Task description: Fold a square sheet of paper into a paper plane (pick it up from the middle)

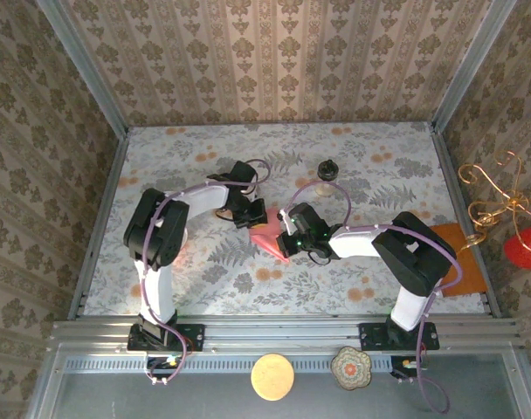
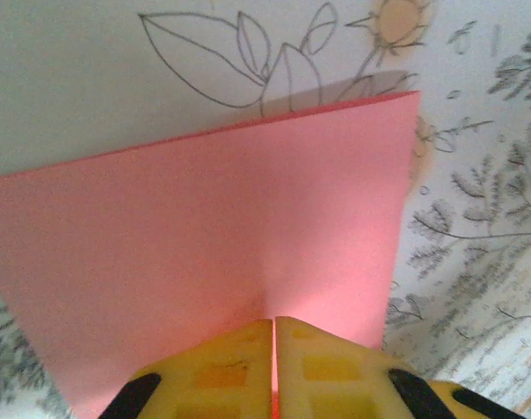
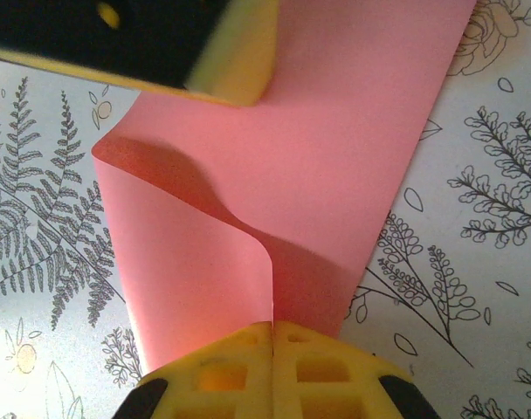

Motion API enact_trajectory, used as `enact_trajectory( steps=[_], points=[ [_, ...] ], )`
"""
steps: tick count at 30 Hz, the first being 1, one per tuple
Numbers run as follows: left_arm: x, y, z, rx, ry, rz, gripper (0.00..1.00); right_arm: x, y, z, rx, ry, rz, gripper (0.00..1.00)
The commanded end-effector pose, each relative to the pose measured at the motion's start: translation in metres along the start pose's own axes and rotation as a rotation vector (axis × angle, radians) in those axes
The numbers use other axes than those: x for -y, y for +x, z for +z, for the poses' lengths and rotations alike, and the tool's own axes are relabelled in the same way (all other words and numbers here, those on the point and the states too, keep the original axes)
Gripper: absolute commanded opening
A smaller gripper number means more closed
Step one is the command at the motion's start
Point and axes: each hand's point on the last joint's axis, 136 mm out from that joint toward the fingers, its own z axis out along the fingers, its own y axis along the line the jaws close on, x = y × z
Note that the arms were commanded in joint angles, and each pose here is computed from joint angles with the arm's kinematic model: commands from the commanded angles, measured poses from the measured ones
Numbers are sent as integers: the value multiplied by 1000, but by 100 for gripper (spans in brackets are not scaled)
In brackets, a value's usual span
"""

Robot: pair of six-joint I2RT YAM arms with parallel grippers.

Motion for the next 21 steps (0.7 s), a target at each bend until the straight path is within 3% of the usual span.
enact_trajectory(
  steps=[1, 9, 14, 21],
  points=[
    [16, -1, -32, 91, 43, -37, 15, 9, 27, 4, -103, 18, 38, 0],
    [22, 31, -48, 143, 122, -145, 19, 8, 28, 4, -113, 7, 59, 0],
    [27, 54, -35, 126, 156, -213, 16, 8, 28, 5, -117, 8, 62, 0],
    [29, 55, -16, 105, 169, -254, 11, 9, 28, 6, -121, 13, 66, 0]
  ],
)
